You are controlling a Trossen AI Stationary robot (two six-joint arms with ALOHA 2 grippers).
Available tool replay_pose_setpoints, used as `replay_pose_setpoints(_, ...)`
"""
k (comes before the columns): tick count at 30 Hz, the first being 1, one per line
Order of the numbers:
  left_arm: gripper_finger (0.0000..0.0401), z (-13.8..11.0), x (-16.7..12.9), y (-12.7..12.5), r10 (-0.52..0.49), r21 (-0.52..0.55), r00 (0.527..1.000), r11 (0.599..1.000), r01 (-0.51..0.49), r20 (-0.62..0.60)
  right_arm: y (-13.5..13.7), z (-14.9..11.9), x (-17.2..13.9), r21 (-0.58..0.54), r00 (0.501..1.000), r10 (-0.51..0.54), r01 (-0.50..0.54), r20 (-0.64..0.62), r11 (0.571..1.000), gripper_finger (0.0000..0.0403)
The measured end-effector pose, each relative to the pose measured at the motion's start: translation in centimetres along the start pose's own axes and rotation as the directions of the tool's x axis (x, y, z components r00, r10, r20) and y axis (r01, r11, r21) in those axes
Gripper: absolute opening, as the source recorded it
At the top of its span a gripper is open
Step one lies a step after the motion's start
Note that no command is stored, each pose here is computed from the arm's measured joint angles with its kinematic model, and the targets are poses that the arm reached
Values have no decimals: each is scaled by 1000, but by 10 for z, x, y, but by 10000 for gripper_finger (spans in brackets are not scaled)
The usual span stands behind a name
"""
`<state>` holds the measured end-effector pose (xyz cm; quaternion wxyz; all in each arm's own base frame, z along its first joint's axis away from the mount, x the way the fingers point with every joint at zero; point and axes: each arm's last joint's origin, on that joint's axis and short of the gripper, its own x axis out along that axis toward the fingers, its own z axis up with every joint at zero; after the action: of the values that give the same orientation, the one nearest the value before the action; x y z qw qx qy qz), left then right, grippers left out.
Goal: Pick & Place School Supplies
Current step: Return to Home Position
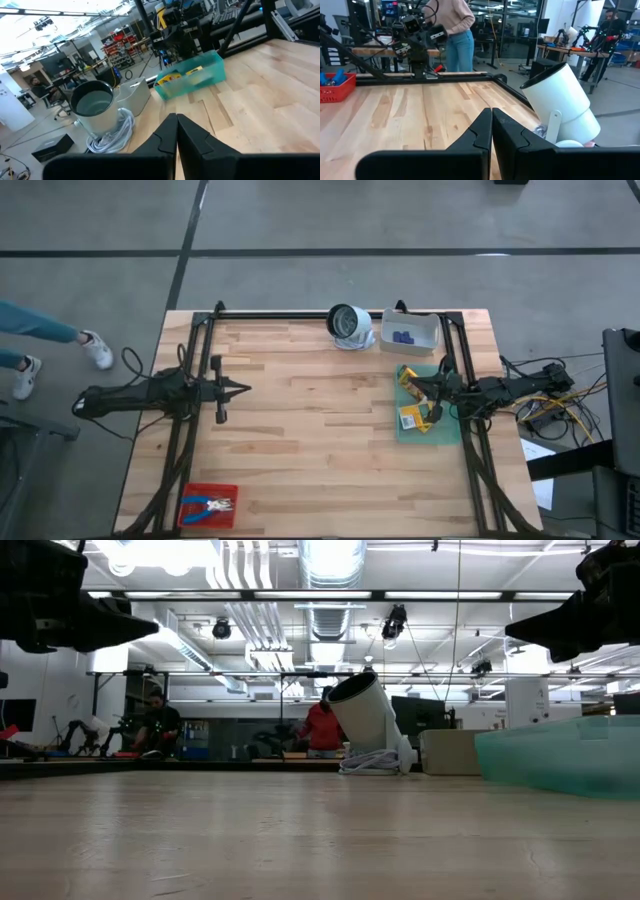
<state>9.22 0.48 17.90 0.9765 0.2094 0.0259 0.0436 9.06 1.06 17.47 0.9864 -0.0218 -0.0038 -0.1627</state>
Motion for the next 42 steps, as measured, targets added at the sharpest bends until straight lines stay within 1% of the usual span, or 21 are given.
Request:
replay_pose_setpoints(4,10,0,0,0,1,-19,1000,1000,-1,2,0,0,0,-10,1000,0,0,-1,1000,8)
replay_pose_setpoints(7,7,0,0,0,9,-51,1000,999,-9,-1,0,0,0,-45,1000,0,0,-2,999,8)
replay_pose_setpoints(10,9,0,0,1,42,-49,999,998,-43,-16,0,0,0,-98,1000,1,-1,-1,995,8)
replay_pose_setpoints(13,15,-1,0,1,47,-60,999,997,-48,-19,0,0,0,-137,1000,1,-1,-1,991,8)
replay_pose_setpoints(42,21,-1,0,1,46,-58,999,997,-47,-21,0,0,0,-133,1000,1,-2,-2,991,8)
